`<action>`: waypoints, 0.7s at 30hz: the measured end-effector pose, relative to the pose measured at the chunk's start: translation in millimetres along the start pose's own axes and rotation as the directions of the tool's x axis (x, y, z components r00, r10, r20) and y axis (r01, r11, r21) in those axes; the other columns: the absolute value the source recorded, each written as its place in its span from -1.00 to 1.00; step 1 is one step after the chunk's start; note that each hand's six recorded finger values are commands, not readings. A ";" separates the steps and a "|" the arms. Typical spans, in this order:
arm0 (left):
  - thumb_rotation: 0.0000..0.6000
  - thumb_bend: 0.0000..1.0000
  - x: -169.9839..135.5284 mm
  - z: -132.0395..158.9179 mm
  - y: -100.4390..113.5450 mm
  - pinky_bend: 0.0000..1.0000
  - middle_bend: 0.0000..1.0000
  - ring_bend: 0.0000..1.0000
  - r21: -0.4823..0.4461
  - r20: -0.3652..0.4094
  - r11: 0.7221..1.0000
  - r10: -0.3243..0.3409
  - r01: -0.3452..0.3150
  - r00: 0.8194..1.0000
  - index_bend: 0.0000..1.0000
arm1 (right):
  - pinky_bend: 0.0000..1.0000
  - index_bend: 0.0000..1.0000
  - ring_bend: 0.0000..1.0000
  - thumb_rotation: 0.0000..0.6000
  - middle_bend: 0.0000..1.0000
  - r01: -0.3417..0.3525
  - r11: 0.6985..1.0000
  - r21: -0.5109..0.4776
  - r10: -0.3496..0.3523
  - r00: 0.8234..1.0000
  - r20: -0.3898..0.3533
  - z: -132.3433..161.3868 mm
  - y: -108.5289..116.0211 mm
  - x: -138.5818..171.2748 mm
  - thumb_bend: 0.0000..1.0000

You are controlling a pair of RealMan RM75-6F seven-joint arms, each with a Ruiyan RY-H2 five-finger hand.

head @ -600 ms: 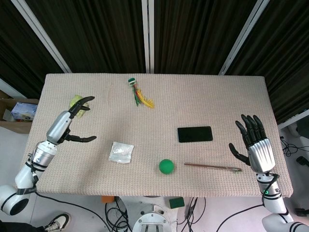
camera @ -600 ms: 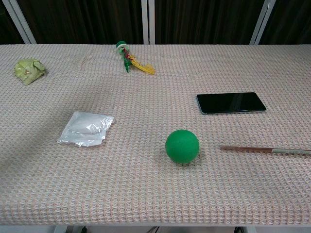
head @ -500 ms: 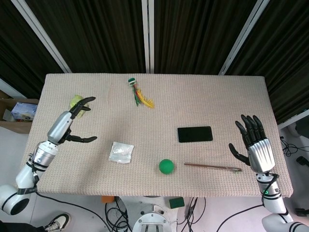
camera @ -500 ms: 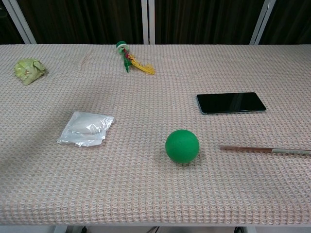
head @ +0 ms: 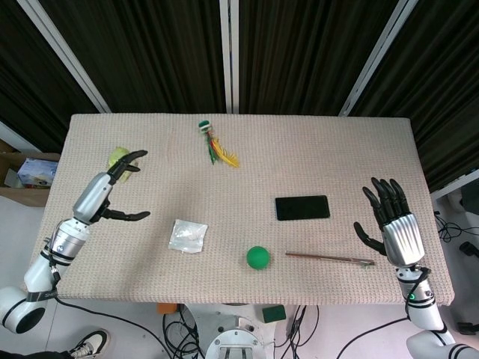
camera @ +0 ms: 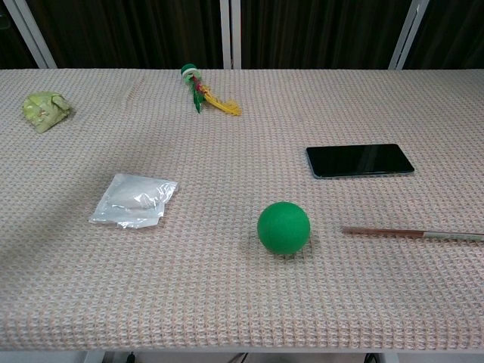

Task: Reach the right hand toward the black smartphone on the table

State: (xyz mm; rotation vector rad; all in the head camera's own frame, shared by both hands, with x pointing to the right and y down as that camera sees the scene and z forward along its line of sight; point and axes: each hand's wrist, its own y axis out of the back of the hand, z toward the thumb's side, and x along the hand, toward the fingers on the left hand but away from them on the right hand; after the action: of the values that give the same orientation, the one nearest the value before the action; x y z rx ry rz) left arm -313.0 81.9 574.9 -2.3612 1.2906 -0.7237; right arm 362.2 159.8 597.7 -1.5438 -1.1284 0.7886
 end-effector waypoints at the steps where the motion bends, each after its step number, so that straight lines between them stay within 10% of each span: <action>1: 1.00 -0.97 -0.2 -0.1 -0.4 -0.52 -0.82 -0.84 0.001 0.000 1.000 -0.002 0.002 1.000 -0.85 | -1.00 -1.00 -1.00 0.99 -1.00 -0.006 1.000 0.002 0.006 1.000 0.002 -0.2 -0.3 0.3 -0.31; 11: 1.00 -0.98 -0.4 -0.4 -0.6 -0.52 -0.82 -0.84 0.020 0.006 1.000 0.000 0.000 1.000 -0.85 | -1.00 -1.00 -1.00 0.99 -1.00 -0.255 0.963 0.086 0.246 0.964 0.101 -13.0 -22.8 3.9 -0.32; 21: 1.00 -0.98 -0.7 -7.3 -2.9 -0.52 -0.82 -0.84 0.039 -0.008 0.999 0.004 -0.004 1.000 -0.85 | -1.00 -1.00 -1.00 1.00 -1.00 -0.634 0.745 0.208 0.605 0.773 0.190 0.2 -67.0 -3.8 -0.32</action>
State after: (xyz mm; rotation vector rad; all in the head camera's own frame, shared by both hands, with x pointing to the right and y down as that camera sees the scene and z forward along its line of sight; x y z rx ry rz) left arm -315.7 83.5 582.2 -2.3265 1.2724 -0.7513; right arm 342.9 158.8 661.9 -1.6714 -0.5234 1.4302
